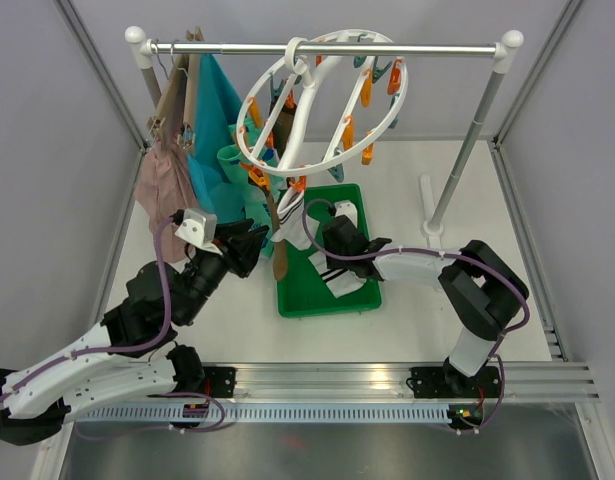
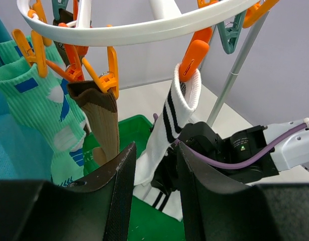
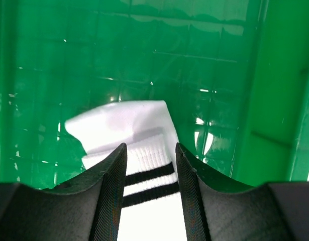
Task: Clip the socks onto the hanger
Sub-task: Pick up the sock from the bin.
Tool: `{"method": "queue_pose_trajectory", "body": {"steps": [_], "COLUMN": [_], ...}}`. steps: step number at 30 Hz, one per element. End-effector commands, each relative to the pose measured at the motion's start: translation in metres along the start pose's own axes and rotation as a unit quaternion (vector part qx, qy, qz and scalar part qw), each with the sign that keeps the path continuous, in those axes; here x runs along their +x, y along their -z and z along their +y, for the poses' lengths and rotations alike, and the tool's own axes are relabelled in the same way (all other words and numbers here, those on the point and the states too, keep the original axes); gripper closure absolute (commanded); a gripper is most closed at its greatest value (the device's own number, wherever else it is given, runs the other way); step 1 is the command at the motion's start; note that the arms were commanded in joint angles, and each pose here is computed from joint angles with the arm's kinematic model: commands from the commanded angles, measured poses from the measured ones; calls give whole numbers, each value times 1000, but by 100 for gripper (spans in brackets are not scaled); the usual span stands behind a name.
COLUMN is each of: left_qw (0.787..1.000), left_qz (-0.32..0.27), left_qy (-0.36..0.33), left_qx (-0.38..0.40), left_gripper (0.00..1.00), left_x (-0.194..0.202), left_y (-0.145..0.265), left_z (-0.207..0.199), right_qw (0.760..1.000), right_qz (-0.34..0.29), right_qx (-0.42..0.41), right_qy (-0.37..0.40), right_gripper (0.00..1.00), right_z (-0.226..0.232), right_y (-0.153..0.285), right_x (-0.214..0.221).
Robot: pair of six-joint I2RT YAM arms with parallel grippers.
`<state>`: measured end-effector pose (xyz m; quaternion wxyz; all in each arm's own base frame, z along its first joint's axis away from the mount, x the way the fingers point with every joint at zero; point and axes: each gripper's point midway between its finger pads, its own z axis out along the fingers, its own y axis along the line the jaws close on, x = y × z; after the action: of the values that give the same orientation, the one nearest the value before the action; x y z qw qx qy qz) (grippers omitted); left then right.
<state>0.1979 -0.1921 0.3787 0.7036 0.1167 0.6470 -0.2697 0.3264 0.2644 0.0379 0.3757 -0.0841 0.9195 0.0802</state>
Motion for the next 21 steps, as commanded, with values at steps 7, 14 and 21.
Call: {"method": "queue_pose_trajectory", "body": {"steps": [7,14,21], "left_qw": [1000,1000,1000], "left_qz": [0,-1,3], "left_qy": [13,13,12], "left_qx": [7,6,5], "left_gripper": [56,56,55], "left_x": [4,5,7], "left_y": [-1,-1,-2], "left_z": [-4,-3,-3], "right_qw": [1000,1000,1000], "right_qz": [2,10,8], "right_qx": [-8,-10,-10], "right_qy": [-8,-5,-6], "right_gripper": [53,54,75], "right_z": [4,6,7], "right_y": [0,-2,-2], "right_x": [6,16,17]}}
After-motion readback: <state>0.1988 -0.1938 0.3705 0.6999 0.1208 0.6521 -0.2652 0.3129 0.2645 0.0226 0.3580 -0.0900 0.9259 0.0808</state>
